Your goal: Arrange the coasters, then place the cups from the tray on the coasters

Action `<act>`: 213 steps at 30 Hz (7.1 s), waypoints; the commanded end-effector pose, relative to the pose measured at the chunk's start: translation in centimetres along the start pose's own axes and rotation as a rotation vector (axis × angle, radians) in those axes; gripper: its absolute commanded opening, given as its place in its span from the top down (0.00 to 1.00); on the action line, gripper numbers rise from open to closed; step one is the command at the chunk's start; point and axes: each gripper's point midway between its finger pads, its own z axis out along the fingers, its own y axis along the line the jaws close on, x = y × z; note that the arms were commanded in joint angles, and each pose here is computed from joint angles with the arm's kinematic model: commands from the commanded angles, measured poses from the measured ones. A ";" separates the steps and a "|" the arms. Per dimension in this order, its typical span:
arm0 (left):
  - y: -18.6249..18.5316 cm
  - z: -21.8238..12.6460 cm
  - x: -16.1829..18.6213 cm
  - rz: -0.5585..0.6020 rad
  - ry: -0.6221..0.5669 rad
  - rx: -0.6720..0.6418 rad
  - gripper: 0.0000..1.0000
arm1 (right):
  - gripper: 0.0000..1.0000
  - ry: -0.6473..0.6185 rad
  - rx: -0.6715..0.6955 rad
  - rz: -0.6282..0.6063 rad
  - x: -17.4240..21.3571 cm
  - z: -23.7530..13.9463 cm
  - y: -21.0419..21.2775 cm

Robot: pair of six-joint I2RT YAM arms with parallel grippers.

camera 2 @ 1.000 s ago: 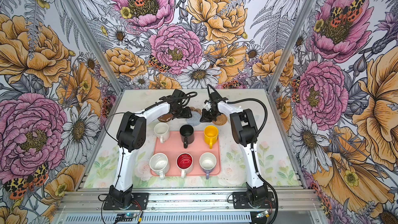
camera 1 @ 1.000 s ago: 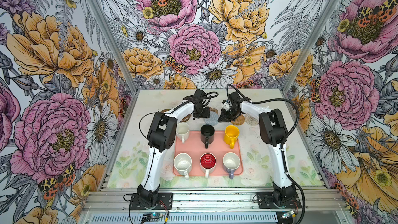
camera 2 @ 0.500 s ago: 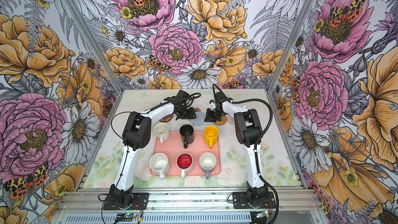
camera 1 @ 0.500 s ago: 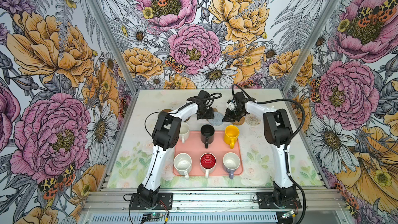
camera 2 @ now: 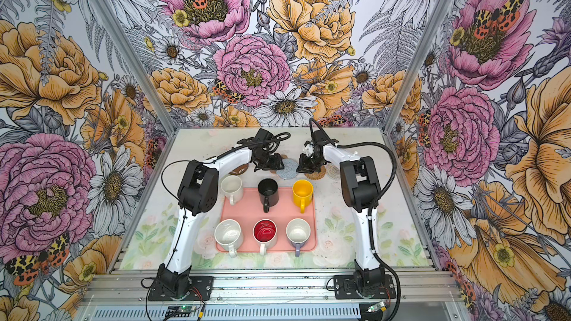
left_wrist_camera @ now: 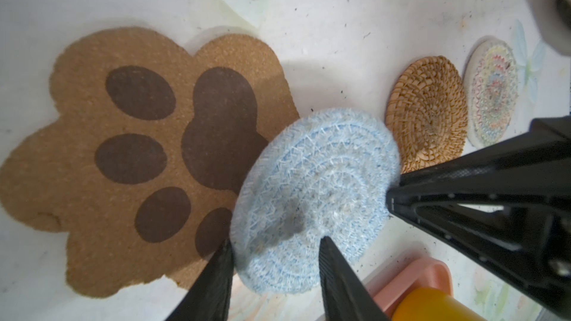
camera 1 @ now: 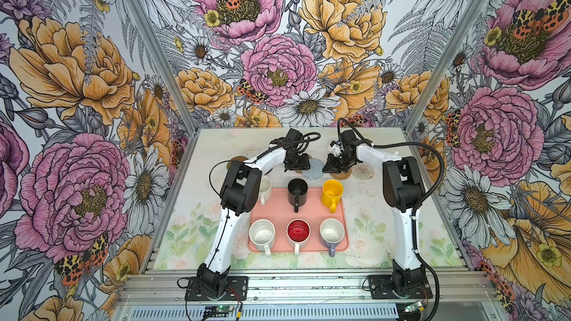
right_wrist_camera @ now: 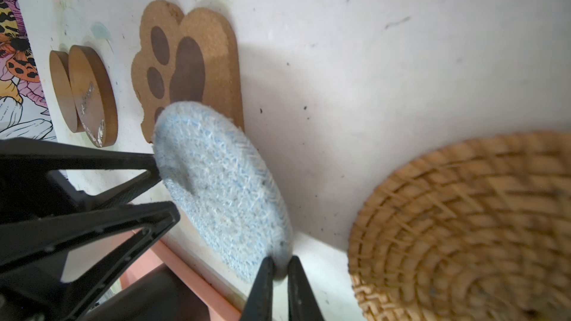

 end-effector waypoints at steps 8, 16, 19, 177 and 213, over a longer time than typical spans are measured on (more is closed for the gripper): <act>-2.3 0.3 0.1 0.020 0.007 0.067 0.46 | 0.87 -0.086 -0.020 -0.038 -1.4 -2.8 1.2; -2.0 0.2 0.6 0.023 0.017 0.057 0.41 | 0.85 -0.103 -0.011 -0.023 -1.8 -3.5 0.5; -2.1 -0.2 0.6 0.027 0.013 0.055 0.37 | 0.83 -0.111 -0.009 -0.023 -1.9 -3.9 0.4; 6.9 -3.5 -2.7 0.057 -0.031 -0.241 0.95 | 1.00 -0.110 -0.027 0.041 -3.5 4.1 3.4; 15.2 -1.0 1.5 -0.051 0.080 -0.417 1.00 | 1.00 -0.109 0.137 0.028 -2.3 0.3 1.0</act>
